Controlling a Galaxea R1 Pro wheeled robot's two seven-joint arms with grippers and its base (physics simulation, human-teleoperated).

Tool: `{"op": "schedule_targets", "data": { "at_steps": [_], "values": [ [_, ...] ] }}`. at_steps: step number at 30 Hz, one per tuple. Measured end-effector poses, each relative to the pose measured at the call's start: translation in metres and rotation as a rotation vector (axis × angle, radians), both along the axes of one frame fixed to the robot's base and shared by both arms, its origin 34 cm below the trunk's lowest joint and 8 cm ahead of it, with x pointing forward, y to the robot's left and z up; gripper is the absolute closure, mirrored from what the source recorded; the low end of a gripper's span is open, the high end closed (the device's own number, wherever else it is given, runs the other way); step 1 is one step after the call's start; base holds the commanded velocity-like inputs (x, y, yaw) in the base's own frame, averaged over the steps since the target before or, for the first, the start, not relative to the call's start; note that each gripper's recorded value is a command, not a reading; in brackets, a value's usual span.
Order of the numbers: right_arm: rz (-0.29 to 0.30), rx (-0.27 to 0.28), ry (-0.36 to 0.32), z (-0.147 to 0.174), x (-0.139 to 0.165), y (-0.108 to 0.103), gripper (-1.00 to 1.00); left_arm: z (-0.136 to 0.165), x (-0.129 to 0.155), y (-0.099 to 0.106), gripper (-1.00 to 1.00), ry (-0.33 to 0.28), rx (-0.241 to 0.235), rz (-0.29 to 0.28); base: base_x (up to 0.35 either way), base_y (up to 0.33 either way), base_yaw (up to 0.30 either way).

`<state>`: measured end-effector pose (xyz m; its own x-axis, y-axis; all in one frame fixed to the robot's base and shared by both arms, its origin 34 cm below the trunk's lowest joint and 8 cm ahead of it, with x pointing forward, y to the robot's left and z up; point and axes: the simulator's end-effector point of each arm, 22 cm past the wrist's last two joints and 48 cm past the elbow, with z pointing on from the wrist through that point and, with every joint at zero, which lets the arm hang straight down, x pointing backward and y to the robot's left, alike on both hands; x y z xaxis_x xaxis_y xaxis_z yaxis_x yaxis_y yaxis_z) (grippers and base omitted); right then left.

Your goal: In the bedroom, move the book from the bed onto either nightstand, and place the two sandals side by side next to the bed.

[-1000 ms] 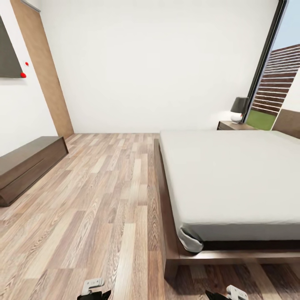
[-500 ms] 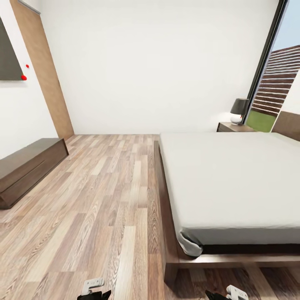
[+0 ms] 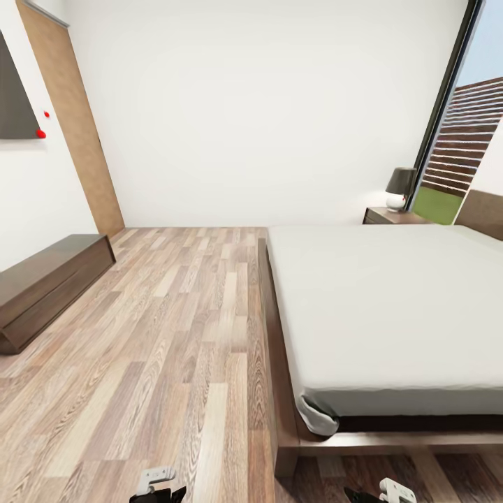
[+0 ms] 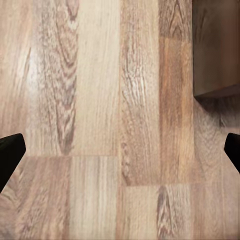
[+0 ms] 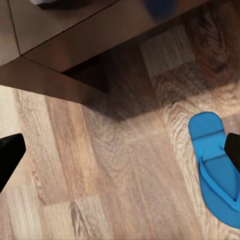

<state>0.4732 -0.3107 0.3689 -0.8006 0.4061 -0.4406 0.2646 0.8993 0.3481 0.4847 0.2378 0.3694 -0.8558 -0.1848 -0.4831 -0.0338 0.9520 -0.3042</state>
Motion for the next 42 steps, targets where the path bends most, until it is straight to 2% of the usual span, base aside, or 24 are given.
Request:
{"op": "schedule_targets", "data": {
  "at_steps": [42],
  "values": [
    [-0.001, 0.000, 0.001, 0.082, 0.011, 0.000, -1.00, 0.082, 0.011, 0.000, -1.00, 0.002, 0.000, -0.001, 0.000, 0.000, 0.000]
  ]
}}
